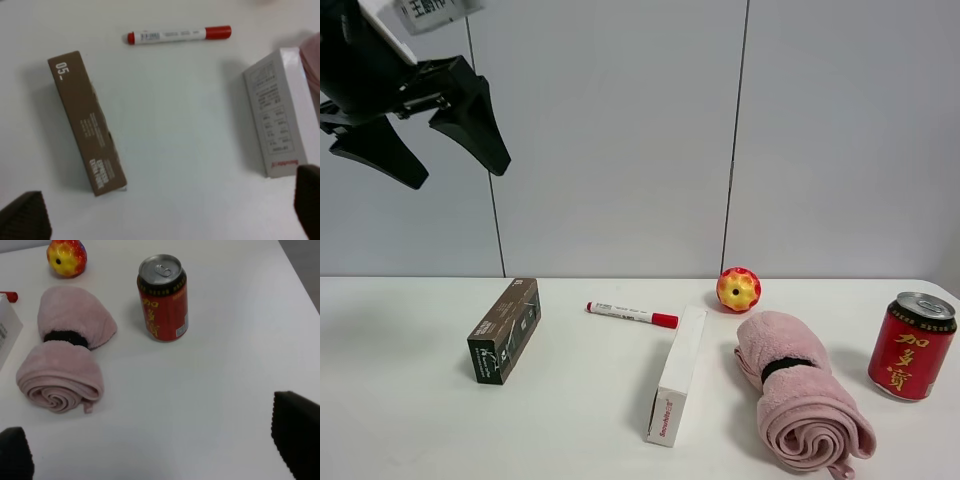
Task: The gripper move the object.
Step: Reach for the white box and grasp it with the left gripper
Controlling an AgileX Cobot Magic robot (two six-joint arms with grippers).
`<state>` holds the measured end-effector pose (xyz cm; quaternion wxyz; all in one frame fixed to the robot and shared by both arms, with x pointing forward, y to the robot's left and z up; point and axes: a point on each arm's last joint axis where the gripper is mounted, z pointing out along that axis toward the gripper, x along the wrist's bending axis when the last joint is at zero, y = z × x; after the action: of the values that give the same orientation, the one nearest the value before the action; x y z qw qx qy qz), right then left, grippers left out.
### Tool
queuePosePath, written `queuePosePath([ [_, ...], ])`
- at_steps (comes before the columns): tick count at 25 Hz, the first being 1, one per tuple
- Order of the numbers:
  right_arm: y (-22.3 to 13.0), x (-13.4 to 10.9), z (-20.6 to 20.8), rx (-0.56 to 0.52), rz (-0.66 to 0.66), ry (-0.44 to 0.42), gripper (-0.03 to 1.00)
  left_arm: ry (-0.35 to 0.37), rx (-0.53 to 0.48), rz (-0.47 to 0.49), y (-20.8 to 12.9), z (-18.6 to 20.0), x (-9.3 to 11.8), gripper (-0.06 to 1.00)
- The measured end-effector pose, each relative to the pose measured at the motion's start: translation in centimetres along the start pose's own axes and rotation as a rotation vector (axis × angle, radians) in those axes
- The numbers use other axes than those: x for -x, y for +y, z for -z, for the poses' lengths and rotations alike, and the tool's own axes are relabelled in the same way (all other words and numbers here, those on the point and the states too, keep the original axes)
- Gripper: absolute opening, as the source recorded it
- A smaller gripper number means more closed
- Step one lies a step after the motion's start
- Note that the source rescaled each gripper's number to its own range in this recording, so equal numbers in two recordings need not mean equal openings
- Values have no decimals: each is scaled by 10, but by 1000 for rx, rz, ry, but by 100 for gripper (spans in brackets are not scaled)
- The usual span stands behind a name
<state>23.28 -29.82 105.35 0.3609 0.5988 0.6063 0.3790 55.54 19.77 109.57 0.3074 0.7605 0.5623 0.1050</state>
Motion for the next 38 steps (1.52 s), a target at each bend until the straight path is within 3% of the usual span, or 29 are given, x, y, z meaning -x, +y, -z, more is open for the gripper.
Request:
queuePosePath([
  [5,0,0,0,0,0,0,100,-29,-35,-33,7,-24,15,100],
  [10,0,0,0,0,0,0,100,-97,-38,-116,15,-37,56,100],
  [21,0,0,0,0,0,0,100,-214,-62,-159,20,-61,134,100],
  [32,0,0,0,0,0,0,100,-271,-115,-168,4,-85,182,100],
  [38,0,0,0,0,0,0,100,-267,-157,-152,-8,-104,194,100],
])
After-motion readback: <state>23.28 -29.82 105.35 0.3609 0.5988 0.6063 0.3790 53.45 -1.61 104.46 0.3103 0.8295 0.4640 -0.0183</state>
